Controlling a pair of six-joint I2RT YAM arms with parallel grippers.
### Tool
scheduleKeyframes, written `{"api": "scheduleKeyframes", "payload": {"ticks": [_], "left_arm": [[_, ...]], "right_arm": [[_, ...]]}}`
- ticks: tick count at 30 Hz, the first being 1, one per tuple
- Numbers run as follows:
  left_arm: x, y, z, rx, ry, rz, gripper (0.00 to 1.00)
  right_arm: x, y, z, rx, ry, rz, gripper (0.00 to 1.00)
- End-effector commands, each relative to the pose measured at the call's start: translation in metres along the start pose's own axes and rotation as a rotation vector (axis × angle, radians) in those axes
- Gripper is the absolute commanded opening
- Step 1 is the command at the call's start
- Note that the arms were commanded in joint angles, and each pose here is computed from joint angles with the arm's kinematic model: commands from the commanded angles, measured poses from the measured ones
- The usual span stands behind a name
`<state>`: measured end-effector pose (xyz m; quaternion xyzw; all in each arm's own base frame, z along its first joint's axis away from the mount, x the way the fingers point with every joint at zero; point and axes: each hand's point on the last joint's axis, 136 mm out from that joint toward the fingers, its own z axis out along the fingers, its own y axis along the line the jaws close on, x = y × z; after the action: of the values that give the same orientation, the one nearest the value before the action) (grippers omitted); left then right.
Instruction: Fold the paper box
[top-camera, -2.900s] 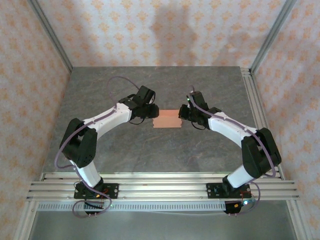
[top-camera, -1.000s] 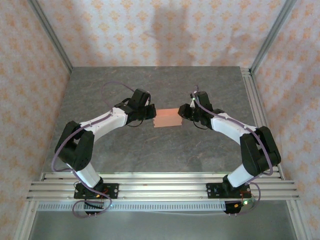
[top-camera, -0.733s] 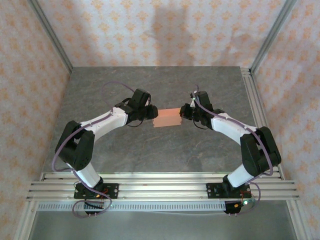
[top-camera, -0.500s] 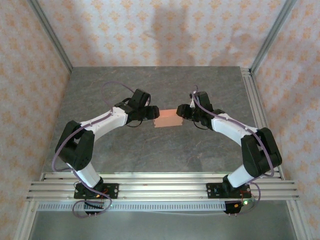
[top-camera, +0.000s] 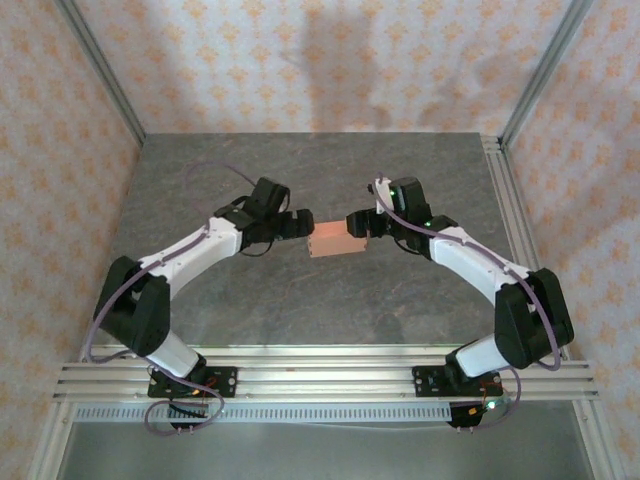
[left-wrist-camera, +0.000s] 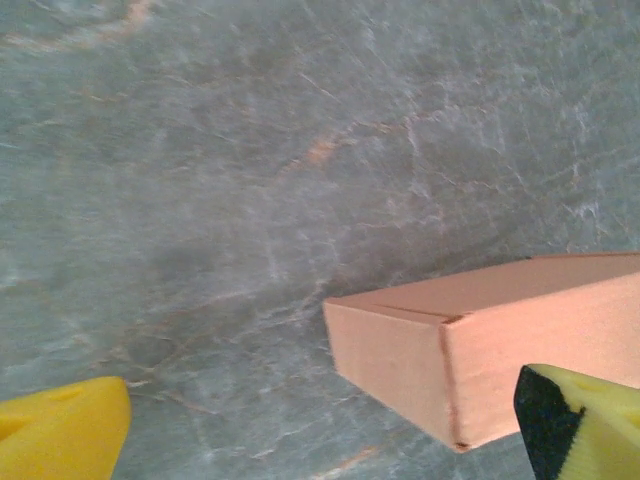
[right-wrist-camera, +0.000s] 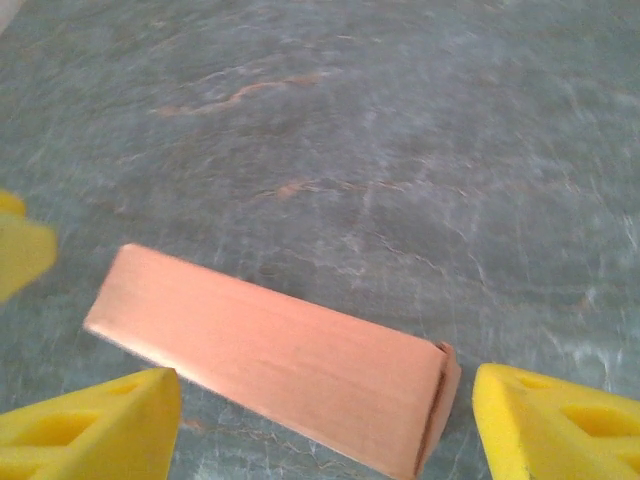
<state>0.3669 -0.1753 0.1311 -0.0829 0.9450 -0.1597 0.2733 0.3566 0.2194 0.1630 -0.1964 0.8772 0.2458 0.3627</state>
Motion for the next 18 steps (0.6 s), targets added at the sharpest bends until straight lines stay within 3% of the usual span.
{"api": "scheduleKeyframes", "payload": {"ticks": [1, 8, 18], "left_arm": [[-0.003, 0.033, -0.011, -0.071, -0.037, -0.05, 1.0], [0.002, 0.075, -0.025, -0.099, -0.054, -0.151, 1.0], [0.018, 0.093, -0.022, -0.093, -0.031, -0.194, 1.0]], "right_arm": [[-0.006, 0.037, -0.004, -0.161, 0.017, -0.345, 0.76], [0.02, 0.079, 0.009, -0.323, 0.226, -0.771, 0.82], [0.021, 0.085, 0.061, -0.37, 0.385, -0.901, 0.82]]}}
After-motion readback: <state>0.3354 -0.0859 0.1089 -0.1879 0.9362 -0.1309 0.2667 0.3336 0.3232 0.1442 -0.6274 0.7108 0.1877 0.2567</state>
